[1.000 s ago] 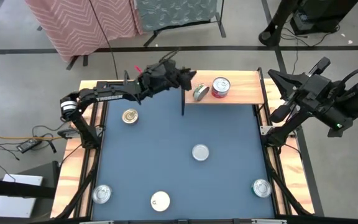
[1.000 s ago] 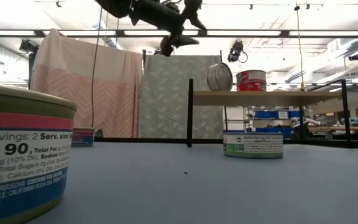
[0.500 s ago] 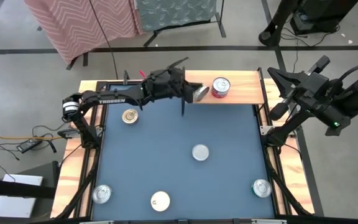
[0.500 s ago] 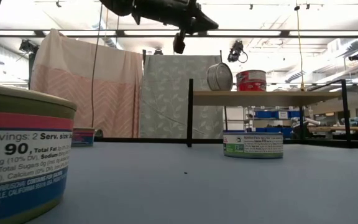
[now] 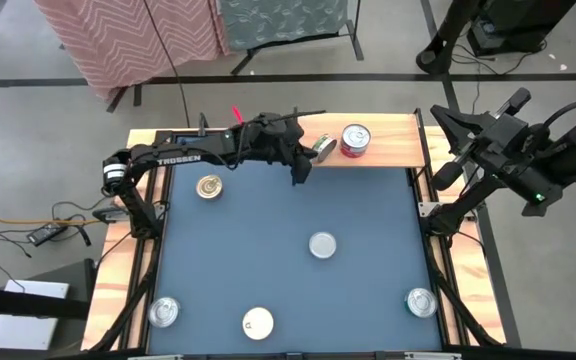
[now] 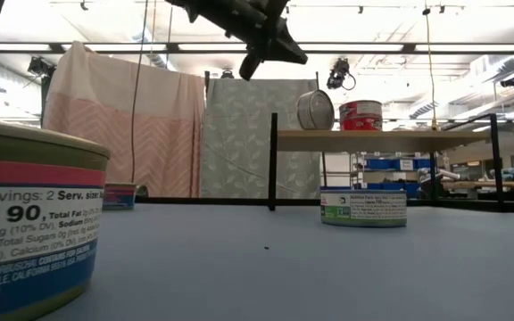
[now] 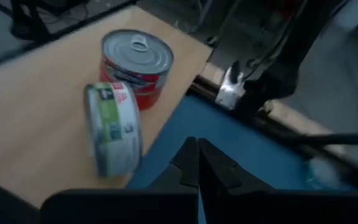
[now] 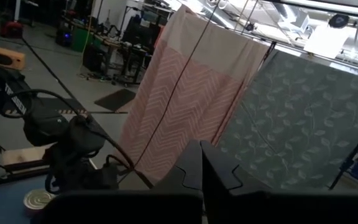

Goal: Stack canned seafood by type on shelf
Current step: Put the top green tuna can on the shelf

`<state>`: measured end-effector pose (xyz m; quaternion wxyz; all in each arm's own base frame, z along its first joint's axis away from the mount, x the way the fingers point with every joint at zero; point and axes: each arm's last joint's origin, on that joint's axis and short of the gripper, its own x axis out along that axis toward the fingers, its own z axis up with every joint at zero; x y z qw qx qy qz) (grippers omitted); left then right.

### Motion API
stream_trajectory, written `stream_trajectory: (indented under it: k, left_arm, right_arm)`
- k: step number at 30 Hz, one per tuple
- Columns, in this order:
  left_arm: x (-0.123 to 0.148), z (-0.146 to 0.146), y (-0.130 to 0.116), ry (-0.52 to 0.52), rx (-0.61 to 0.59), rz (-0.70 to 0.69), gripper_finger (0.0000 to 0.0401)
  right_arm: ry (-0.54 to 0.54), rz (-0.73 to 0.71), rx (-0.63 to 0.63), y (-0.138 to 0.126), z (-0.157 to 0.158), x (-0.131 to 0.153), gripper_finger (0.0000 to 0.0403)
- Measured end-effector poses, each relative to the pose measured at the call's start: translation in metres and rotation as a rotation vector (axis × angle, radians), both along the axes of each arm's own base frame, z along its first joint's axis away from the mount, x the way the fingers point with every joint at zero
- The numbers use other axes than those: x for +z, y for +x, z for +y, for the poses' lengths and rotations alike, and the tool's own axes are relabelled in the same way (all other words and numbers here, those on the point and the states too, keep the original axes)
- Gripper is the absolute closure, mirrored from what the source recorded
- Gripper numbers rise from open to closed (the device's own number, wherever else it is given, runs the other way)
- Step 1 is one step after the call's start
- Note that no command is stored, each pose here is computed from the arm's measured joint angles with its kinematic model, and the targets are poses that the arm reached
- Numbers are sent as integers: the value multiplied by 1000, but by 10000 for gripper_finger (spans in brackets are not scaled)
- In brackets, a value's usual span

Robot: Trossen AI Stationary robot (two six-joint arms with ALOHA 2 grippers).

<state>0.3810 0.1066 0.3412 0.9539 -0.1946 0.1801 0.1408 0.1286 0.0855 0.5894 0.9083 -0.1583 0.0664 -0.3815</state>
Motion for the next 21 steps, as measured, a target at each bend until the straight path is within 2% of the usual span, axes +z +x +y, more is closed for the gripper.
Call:
stream_trajectory:
  k: [6, 9, 11, 16, 21]
  left_arm:
    - [12, 1, -4, 213, -85, 109, 400]
    - [21, -3, -3, 352, -144, 120, 401]
    - [28, -7, -2, 403, -168, 111, 401]
    - [34, -17, 16, 515, -252, 146, 401]
    - [22, -23, 43, 603, -399, 329, 401]
  right_arm:
    - [2, -2, 0, 0, 0, 0, 399]
    - [2, -2, 0, 0, 0, 0, 399]
    - [2, -2, 0, 0, 0, 0, 399]
    - [4, -4, -9, 1, -1, 0, 399]
    - [4, -4, -14, 2, -1, -1, 399]
